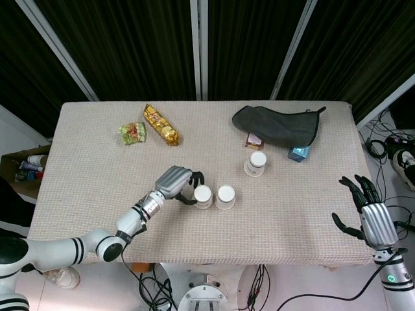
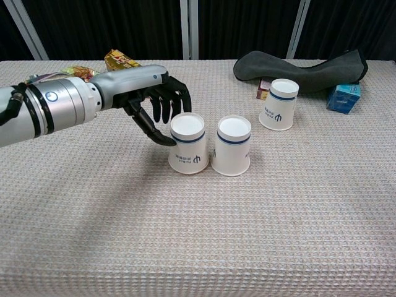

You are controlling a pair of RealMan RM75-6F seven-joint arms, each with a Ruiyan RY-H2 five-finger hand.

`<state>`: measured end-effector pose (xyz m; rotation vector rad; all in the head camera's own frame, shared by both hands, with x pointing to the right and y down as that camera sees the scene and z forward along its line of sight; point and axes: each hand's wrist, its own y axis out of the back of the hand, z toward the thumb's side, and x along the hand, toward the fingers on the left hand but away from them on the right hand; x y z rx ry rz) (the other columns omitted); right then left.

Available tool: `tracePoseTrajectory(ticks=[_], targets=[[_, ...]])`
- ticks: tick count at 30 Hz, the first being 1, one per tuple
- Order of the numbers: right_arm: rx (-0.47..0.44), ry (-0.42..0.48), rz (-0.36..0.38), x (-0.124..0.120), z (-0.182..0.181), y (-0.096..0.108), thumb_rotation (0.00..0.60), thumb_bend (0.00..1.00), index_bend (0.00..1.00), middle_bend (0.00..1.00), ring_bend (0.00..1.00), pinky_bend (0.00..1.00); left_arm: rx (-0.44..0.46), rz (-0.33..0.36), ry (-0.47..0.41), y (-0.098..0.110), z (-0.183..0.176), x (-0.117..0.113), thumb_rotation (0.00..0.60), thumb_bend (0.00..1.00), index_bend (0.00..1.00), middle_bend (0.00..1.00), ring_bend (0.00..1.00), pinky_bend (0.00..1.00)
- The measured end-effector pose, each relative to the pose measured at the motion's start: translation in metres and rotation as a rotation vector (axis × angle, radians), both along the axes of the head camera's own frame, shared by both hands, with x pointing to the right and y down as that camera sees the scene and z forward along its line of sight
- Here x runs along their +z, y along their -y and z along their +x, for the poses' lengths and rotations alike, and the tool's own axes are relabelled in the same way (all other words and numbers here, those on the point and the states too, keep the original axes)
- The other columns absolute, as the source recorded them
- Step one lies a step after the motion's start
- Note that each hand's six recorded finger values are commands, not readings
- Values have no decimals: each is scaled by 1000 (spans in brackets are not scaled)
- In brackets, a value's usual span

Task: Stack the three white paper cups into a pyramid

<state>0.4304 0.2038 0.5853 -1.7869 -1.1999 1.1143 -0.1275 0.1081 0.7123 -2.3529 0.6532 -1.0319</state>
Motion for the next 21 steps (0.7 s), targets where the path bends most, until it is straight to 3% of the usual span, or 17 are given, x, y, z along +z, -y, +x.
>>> tracePoseTrajectory(ticks=[11, 21], targets=[[8, -3, -3, 0, 3, -1, 600, 266, 66, 201, 0, 71, -2, -6, 6, -2, 2, 6, 600, 153, 431, 522, 489, 464], [13, -5, -6, 0, 3, -1, 600, 265, 68, 210, 0, 72, -1, -1, 12, -3, -1, 7, 600, 152, 350, 483, 482, 448]])
